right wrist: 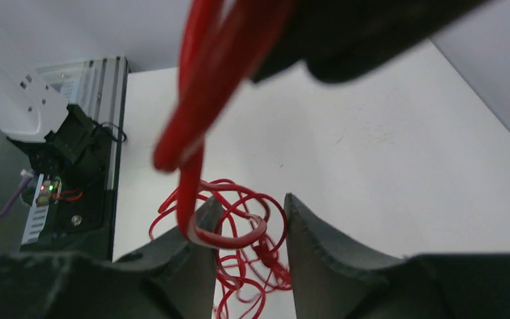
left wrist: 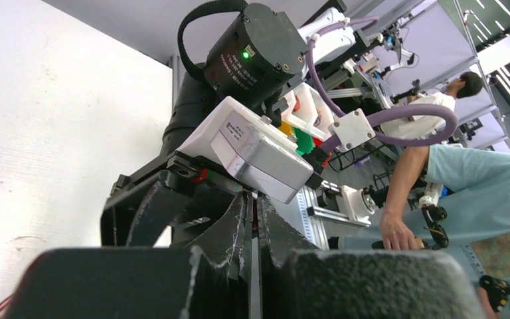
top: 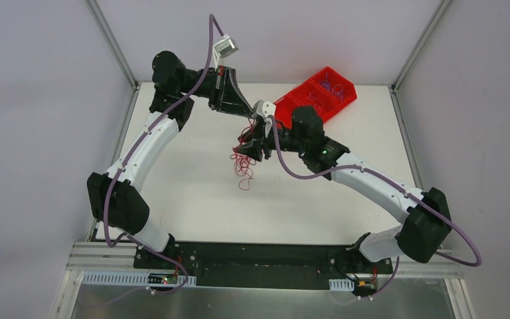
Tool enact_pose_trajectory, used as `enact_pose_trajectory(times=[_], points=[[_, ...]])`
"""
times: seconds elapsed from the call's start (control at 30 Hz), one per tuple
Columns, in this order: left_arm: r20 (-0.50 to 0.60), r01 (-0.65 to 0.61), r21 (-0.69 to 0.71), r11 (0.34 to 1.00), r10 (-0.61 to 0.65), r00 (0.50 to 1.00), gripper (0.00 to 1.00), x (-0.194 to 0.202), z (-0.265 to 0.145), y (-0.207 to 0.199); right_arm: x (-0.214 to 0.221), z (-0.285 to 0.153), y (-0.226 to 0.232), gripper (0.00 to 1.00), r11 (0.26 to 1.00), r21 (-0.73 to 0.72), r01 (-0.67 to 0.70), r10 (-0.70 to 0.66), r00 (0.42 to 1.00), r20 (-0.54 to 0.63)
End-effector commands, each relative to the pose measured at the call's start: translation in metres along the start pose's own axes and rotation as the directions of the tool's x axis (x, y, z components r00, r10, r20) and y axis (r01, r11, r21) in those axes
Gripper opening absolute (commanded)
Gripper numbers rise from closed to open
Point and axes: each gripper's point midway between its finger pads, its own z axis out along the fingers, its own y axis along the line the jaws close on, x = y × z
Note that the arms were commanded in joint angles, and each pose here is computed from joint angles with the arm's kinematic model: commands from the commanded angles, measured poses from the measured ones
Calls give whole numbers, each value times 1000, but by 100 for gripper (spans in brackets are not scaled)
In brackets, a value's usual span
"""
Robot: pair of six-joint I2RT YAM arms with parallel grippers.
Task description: Untangle the cables
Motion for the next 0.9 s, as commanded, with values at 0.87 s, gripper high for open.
enact_pose_trajectory(times=[0.87], points=[[336,-535,-409,739,667,665,0,-181,-84,-133,234,-86,-4,17,975,150,-161,216,826,-520]])
